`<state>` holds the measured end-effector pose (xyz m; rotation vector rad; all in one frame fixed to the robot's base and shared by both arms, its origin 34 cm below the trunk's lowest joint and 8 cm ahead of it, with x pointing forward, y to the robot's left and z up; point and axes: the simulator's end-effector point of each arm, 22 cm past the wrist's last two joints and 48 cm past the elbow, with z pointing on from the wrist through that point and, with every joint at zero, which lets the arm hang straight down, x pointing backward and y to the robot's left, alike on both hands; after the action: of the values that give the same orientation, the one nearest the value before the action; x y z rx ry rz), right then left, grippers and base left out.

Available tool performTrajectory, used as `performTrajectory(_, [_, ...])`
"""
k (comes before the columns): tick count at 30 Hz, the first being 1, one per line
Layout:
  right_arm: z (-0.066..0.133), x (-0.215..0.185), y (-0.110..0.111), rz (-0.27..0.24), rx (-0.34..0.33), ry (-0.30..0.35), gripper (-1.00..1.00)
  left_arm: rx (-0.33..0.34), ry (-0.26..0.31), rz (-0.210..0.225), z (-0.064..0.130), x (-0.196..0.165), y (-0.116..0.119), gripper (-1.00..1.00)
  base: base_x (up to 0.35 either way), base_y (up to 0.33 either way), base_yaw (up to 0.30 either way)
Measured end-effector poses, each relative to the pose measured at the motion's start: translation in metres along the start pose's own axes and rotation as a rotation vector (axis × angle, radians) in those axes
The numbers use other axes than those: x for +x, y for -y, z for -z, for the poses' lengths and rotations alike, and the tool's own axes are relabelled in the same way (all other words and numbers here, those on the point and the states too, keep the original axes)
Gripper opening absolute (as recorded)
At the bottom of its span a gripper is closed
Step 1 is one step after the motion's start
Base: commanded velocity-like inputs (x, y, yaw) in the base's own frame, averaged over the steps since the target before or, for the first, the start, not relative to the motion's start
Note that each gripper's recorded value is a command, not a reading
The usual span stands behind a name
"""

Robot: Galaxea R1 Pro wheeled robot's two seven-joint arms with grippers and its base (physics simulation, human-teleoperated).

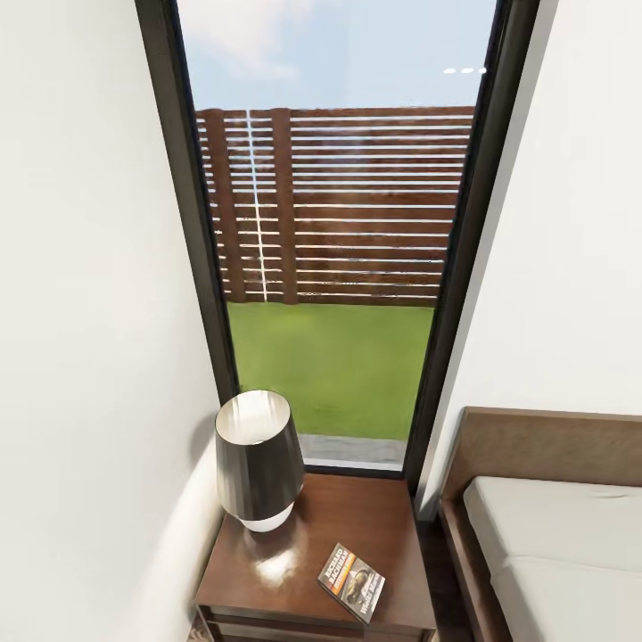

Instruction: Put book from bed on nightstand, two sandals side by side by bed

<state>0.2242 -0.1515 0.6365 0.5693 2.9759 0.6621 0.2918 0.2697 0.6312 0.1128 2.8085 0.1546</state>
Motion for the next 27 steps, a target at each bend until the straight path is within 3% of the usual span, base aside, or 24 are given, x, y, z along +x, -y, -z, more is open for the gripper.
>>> performTrajectory(27, [0.0, 0.0, 0.0, 0.0, 0.0, 0.0, 1.0, 0.01, 0.007, -0.004, 0.0, -0.0019, 0.0027, 1.0, 0.0, 0.0, 0.0])
